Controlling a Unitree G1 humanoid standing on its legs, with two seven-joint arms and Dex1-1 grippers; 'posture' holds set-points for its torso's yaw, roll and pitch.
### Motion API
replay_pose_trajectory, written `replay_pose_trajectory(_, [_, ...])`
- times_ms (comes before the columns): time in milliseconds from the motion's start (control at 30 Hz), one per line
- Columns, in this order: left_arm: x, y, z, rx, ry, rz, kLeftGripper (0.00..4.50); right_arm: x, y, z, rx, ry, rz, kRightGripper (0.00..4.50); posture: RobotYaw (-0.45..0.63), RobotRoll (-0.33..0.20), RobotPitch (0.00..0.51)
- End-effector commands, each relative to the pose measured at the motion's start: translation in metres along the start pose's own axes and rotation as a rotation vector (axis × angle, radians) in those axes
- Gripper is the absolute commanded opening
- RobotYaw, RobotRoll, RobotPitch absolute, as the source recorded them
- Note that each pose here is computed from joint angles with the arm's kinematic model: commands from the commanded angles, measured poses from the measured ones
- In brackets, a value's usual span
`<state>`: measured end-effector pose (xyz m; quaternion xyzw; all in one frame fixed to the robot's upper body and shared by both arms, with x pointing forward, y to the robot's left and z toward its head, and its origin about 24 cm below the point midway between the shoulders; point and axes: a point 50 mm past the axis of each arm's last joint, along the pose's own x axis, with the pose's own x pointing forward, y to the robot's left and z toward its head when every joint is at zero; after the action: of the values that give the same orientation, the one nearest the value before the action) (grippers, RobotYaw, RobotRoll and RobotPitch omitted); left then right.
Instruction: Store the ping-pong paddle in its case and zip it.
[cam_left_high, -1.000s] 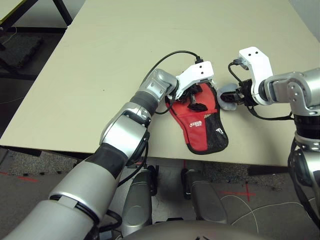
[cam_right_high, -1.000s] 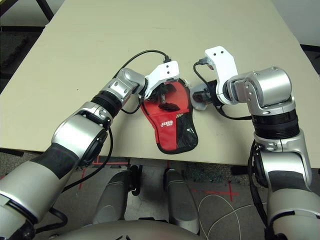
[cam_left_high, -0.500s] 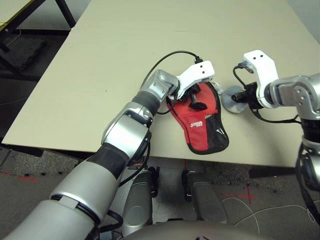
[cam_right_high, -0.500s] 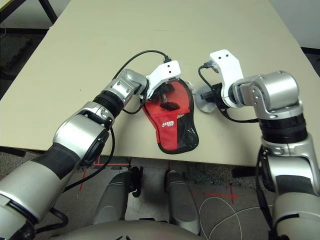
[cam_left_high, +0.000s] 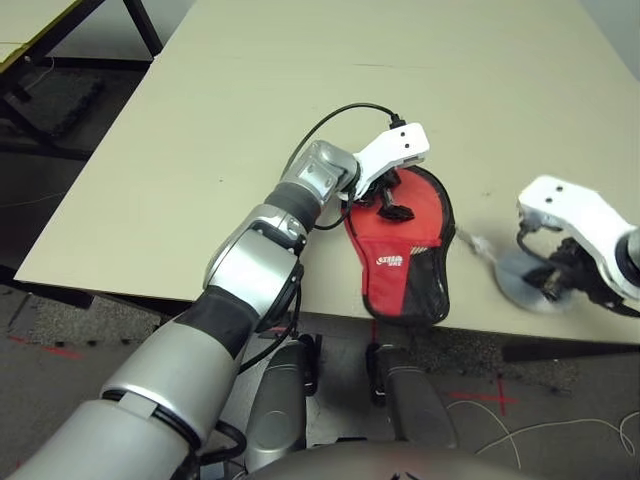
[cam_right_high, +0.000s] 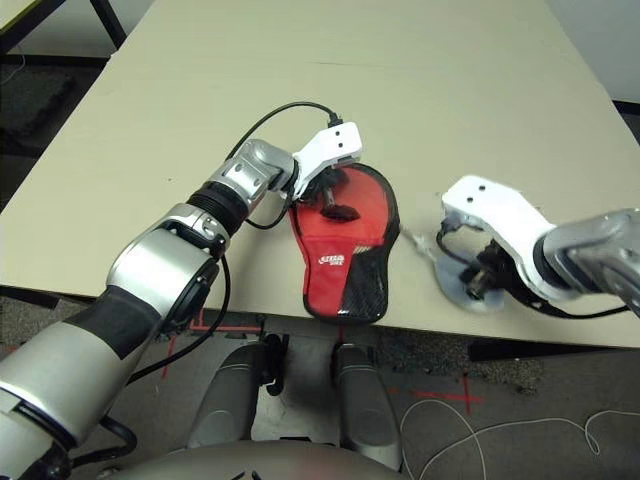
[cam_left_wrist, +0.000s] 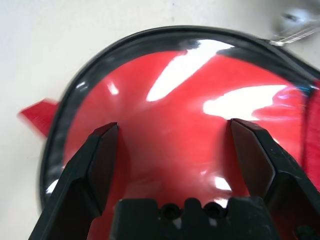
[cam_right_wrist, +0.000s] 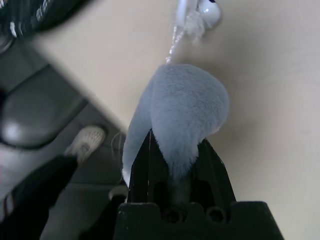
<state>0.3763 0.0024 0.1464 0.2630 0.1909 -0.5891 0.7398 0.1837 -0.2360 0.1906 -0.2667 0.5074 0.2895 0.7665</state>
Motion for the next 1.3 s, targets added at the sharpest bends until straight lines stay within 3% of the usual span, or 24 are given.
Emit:
replay_pose_trajectory(33, [0.005,-0.004,-0.030,-0.078,0.110,-0.004,4.50,0.005,0.009,-0.009,0.025,0.049,0.061,0.21,-0.13,0.000,0.227])
replay_pose_trajectory(400, [0.012,-0.009,-0.028,-0.076,0.112,-0.007,4.50,0.012,-0.003,0.002,0.043,-0.021,-0.046,0.21,-0.13,0.000,0.240])
replay_pose_trajectory(500, [0.014,-0.011,-0.030,-0.068,0.130,-0.001,4.50,0.013,0.003,0.004,-0.002,-0.003,-0.015,0.21,-0.14,0.000,0.244])
replay_pose_trajectory(767, [0.020,-0.015,-0.026,-0.062,0.128,-0.003,4.50,0.016,0.044,0.003,-0.324,0.035,0.163,0.21,-0.17,0.000,0.263])
replay_pose_trajectory(1300, [0.027,-0.019,-0.020,-0.054,0.110,-0.002,4.50,0.026,0.081,-0.026,-0.624,0.122,0.478,0.20,-0.19,0.000,0.278])
